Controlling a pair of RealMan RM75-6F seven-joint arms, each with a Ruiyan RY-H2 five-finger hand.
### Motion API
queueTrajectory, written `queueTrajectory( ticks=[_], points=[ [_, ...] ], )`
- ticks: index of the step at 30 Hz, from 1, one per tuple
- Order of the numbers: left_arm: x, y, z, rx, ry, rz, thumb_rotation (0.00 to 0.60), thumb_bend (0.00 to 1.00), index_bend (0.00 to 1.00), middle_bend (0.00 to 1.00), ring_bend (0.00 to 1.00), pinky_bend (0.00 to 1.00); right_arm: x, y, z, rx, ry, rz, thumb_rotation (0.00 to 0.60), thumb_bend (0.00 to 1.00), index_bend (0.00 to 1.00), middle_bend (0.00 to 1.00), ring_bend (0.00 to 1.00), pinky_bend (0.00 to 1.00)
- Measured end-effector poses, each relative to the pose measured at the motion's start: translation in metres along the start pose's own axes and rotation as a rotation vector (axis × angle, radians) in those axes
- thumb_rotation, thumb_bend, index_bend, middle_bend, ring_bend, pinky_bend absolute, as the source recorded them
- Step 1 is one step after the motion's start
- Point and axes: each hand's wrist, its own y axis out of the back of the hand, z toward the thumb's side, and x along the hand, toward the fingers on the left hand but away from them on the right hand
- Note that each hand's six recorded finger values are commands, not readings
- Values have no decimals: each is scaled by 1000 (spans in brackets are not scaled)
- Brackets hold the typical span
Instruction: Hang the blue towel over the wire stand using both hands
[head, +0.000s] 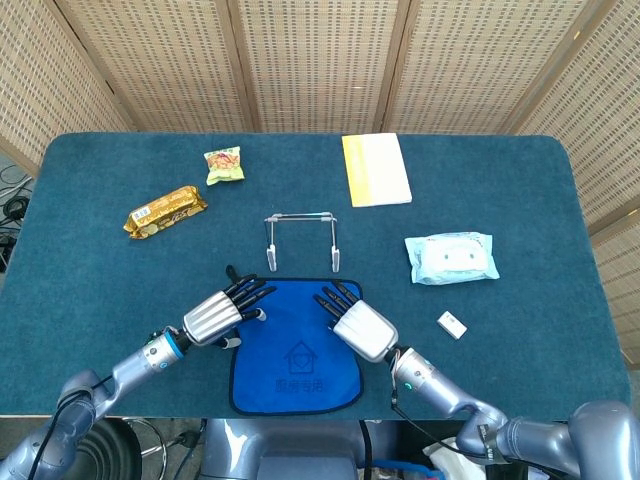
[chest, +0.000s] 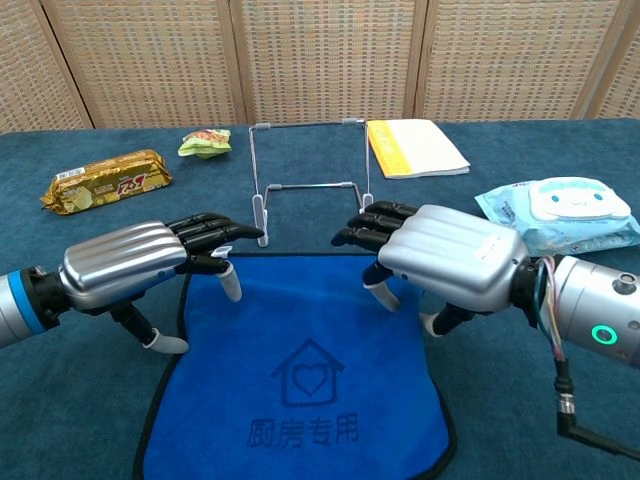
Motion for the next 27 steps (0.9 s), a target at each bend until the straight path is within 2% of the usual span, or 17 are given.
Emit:
queueTrajectory(
  ticks=[4,8,14,20,27],
  points=[
    [0,0,1,-10,-2,2,600,313,381,0,0,0,0,0,1,-1,2,-1,600,452,667,103,0,0],
    [1,1,0,-24,-4,4,600,388,382,0,0,0,1,1,1,4,8,0,600,452,667,102,0,0],
    [2,4,-1,-22,0,11,600,393,397,0,0,0,2,2,1,8,7,0,600,454,671,103,0,0],
    [3,1,2,-53,7,15,600,419,537,0,0,0,3,2,-2,7,1,1,600,452,671,103,0,0],
    [3,-1,1,-58,21,15,600,440,620,0,0,0,5,3,-5,9,-5,1,600,453,671,103,0,0]
  ],
)
